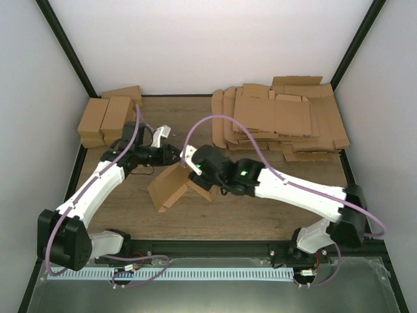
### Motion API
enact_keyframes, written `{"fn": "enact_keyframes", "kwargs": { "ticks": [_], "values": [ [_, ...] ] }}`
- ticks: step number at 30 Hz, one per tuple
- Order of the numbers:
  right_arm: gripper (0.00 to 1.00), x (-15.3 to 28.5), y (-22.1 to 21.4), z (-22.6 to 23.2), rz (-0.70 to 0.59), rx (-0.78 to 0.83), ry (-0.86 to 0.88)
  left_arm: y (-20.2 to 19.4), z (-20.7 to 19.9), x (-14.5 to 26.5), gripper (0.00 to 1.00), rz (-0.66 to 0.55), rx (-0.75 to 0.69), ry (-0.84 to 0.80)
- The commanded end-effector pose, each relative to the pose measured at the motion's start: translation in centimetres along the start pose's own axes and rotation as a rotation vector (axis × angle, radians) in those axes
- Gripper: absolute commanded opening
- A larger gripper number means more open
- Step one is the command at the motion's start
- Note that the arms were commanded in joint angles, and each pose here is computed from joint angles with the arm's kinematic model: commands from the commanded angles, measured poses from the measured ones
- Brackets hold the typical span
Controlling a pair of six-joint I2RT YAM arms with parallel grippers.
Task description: Fold the paper box
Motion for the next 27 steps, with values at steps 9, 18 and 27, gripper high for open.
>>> {"fn": "enact_keyframes", "kwargs": {
  "ticks": [9, 18, 27],
  "values": [
    [0.4, -4.1, -2.5, 1.9, 0.226, 0.214, -0.216, -0.6, 0.6, -0.1, 0.32, 0.012, 0.005, 0.033],
    [0.4, -5.0, -3.4, 2.5, 0.224, 0.329, -0.258, -0.6, 0.6, -0.2, 0.32, 0.016, 0.003, 0.026],
    [0.42, -5.3, -2.7, 2.1, 0.172, 0.43, -0.324, -0.6, 0.6, -0.3, 0.32, 0.019, 0.0, 0.023]
  ]
}}
Point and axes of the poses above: each gripper's point midway between its finger pads, its own x axis back along the fingers, its own z axis along the line the jaws close on, y = z × x, the point moved 7 cm from there along x, back along the fingers, and after that the axes turned 15 degrees about x, right-handed, at the moved point
